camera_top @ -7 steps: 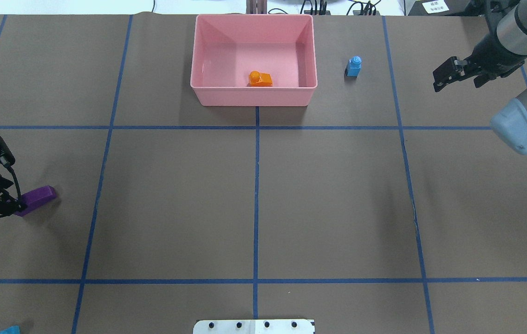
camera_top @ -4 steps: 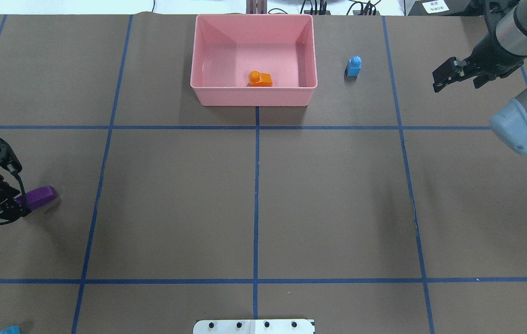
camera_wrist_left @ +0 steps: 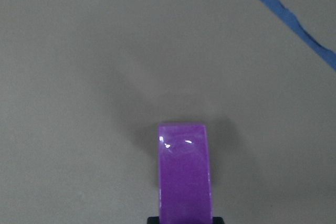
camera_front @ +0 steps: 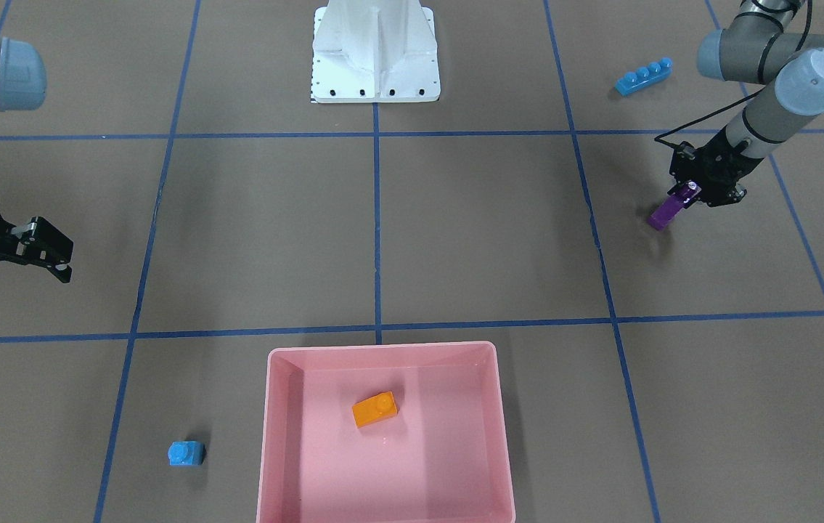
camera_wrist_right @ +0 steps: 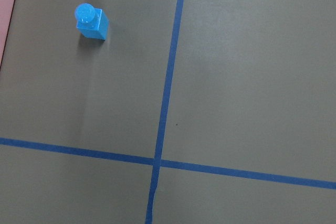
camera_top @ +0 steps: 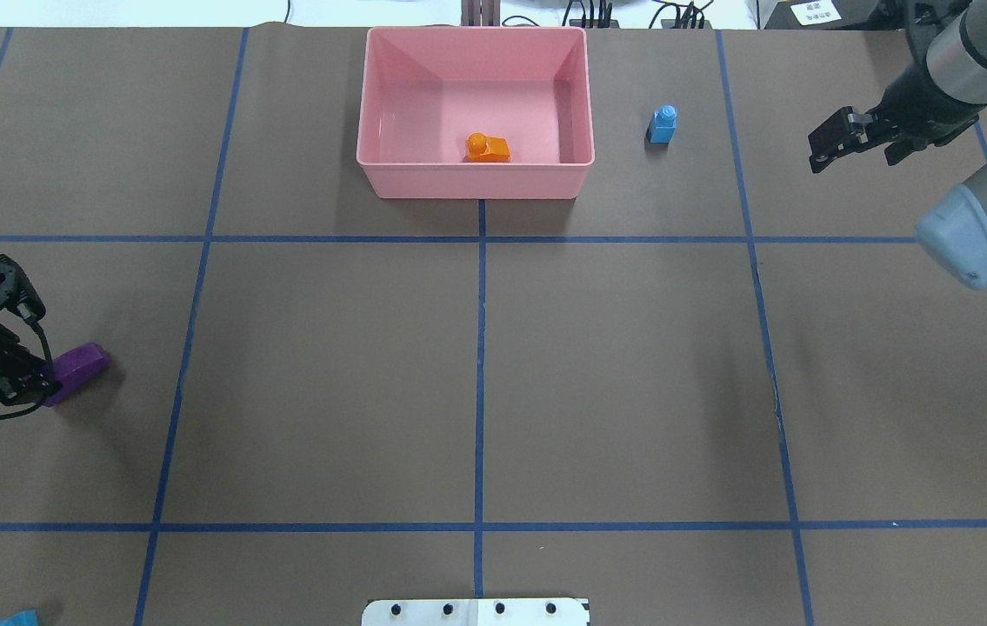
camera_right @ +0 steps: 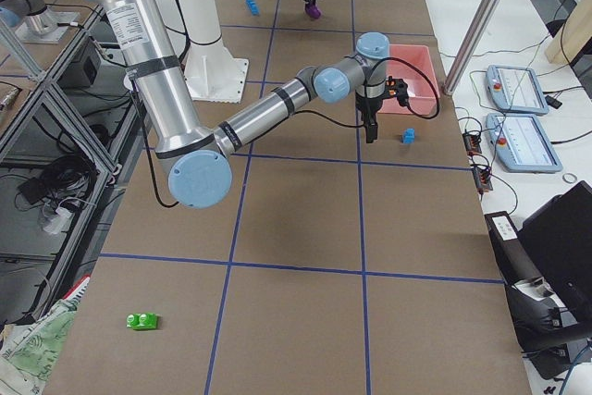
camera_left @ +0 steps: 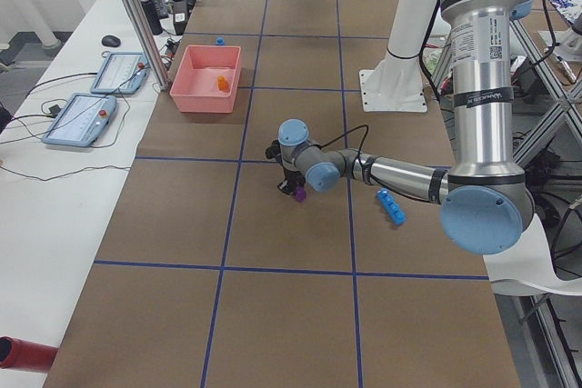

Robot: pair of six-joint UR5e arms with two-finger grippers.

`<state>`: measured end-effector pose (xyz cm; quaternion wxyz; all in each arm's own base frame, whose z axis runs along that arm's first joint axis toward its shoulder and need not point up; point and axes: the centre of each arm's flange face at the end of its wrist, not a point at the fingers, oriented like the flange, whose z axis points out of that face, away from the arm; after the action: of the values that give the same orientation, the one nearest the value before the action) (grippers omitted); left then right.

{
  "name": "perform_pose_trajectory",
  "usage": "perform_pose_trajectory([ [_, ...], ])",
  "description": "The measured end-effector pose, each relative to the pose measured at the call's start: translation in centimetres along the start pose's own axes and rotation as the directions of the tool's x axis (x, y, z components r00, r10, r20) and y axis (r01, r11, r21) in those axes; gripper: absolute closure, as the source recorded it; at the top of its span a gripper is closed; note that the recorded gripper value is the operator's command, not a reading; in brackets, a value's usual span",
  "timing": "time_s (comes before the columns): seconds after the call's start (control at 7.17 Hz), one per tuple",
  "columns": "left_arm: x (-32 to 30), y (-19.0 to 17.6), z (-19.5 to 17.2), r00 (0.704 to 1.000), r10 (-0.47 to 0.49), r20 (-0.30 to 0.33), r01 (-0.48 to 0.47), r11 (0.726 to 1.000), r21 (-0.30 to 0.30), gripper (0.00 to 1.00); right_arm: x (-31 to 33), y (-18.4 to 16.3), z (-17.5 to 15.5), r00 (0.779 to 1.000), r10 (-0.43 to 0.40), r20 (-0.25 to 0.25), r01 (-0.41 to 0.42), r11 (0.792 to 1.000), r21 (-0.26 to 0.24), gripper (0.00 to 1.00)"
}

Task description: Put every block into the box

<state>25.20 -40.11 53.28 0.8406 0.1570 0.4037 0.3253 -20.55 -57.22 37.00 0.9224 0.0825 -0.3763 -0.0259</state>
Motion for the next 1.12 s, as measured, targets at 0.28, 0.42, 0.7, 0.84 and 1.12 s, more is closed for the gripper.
perform_pose_trajectory([
  [0.28,3.5,-4.7,-3.8,0.970,-0.240,-0.034,0.242,0.968,0.062,1.00,0.0,0.0,0.0,1.000,0.000,0.000,0.000,1.000,0.001,0.00],
  [0.42,5.8,-9.1,-5.8,0.927,-0.373,-0.047,0.375,0.925,0.064,1.00,0.0,0.0,-0.1,1.000,-0.001,0.001,0.001,1.000,0.002,0.00],
  [0.7,11.6,-21.2,-10.3,0.833,-0.553,-0.026,0.553,0.832,0.030,1.00,0.0,0.0,-0.1,1.000,-0.002,0.002,0.002,1.000,0.004,0.00],
  [0.84,14.0,-26.6,-11.9,0.813,-0.583,-0.014,0.583,0.812,0.020,1.00,-0.1,0.0,-0.2,1.000,-0.003,0.003,0.003,1.000,0.005,0.00],
  [1.12,16.6,-36.9,-12.7,0.800,-0.600,0.002,0.599,0.800,0.013,1.00,0.0,0.1,-0.3,1.000,-0.003,0.003,0.003,1.000,0.006,0.00],
])
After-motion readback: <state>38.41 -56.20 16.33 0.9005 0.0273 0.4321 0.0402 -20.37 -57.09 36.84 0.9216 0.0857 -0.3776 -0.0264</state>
